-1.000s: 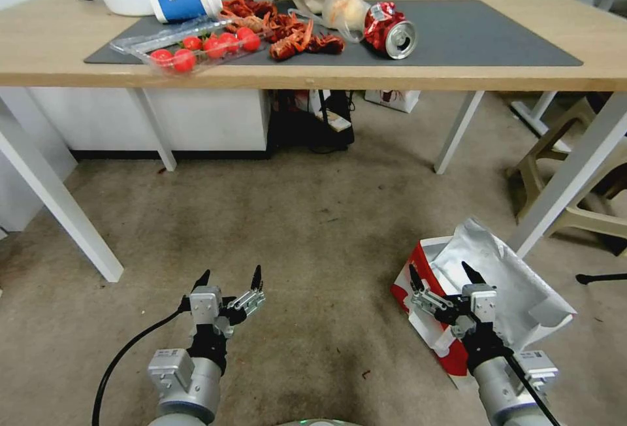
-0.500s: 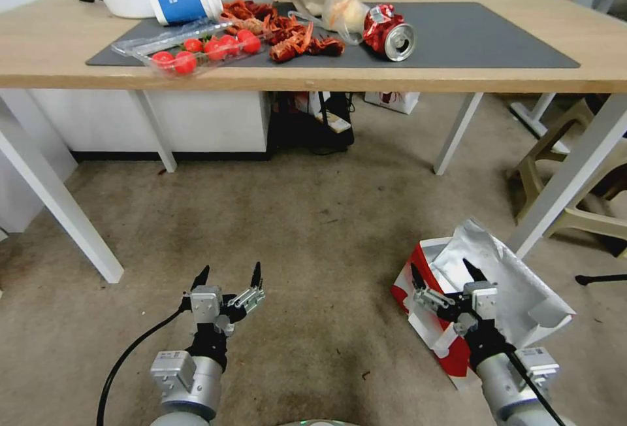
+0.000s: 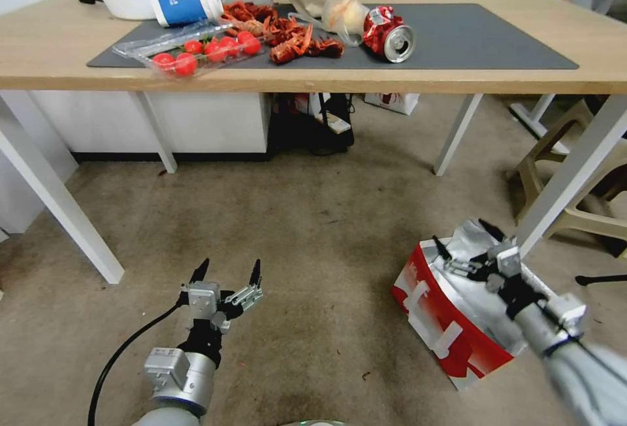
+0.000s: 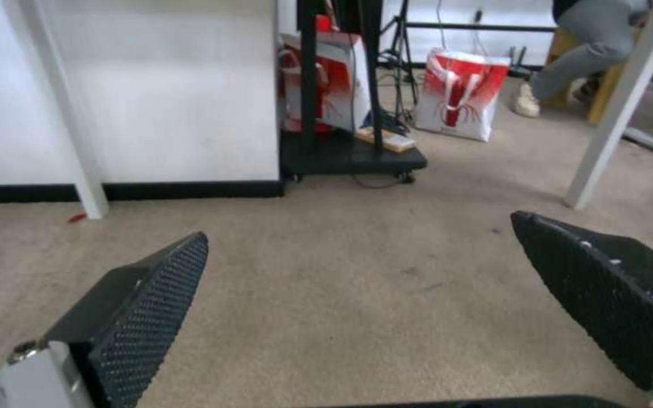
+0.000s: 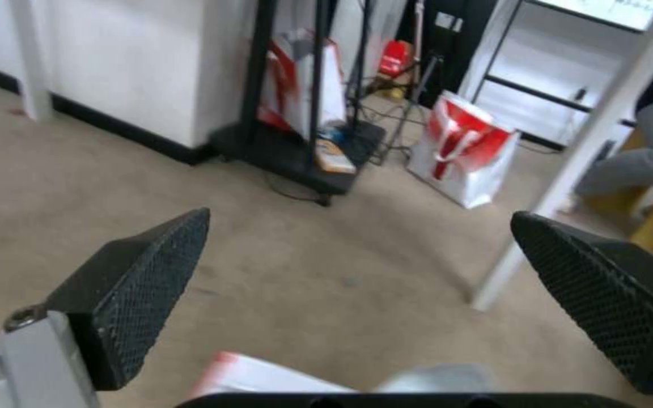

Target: Pick up the food delivery bag from the floor and place it on the table.

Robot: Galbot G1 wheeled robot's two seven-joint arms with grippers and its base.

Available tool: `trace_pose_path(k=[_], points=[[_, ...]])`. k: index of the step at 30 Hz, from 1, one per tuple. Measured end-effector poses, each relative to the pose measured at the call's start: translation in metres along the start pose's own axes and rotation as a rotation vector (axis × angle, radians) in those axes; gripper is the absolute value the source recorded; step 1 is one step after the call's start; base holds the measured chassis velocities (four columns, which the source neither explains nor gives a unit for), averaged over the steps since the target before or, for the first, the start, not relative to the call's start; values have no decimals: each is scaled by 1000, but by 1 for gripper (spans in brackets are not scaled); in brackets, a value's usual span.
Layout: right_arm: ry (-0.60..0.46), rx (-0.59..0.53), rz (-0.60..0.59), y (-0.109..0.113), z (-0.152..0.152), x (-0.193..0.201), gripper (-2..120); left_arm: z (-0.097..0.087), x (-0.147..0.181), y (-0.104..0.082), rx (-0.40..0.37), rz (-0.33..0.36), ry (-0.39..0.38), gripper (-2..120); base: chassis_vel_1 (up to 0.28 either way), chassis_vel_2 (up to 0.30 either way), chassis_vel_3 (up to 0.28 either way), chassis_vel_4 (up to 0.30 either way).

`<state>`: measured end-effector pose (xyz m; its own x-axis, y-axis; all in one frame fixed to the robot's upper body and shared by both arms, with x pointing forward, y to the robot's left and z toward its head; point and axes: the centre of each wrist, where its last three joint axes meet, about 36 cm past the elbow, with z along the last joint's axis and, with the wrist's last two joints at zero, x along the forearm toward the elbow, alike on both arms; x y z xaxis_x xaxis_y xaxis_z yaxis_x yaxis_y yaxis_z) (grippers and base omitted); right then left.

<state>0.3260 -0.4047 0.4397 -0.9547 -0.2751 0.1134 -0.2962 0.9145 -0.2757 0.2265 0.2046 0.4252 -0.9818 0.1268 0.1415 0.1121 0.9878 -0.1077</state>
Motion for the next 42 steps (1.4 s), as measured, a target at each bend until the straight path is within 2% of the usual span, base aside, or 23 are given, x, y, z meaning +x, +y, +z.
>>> trace_pose_path(k=[3,4,7,8,11,17,19,28,35,37,39,41,42], points=[[102,53,14,-48,8,-8,100,4,-3,3,-5,17,22,100,0,0,0,0],[102,53,14,-48,8,-8,100,4,-3,3,-5,17,22,100,0,0,0,0],[187,75,7,-82,22,-16,100,6,-4,3,-4,17,26,100,0,0,0,0],[187,75,7,-82,22,-16,100,6,-4,3,-4,17,26,100,0,0,0,0],[264,70,-20,-108,36,-25,100,5,-6,4,-1,10,21,100,0,0,0,0],[312,65,-65,-120,52,-35,100,7,-8,4,4,-2,19,100,0,0,0,0],[320,71,-116,-127,63,-52,100,11,-9,5,6,-17,18,100,0,0,0,0],[386,86,-179,-128,80,-86,100,17,-11,8,11,-50,27,100,0,0,0,0],[454,98,-213,-129,91,-91,100,19,-11,8,22,-67,22,100,0,0,0,0],[476,98,-218,-128,93,-94,92,20,-11,8,23,-71,21,100,0,0,0,0],[477,97,-219,-128,93,-94,92,20,-11,8,23,-71,21,100,0,0,0,0],[509,89,-218,-125,97,-97,79,22,-11,9,21,-75,20,100,0,0,0,0],[509,89,-218,-125,97,-97,79,22,-11,9,21,-75,20,100,0,0,0,0]])
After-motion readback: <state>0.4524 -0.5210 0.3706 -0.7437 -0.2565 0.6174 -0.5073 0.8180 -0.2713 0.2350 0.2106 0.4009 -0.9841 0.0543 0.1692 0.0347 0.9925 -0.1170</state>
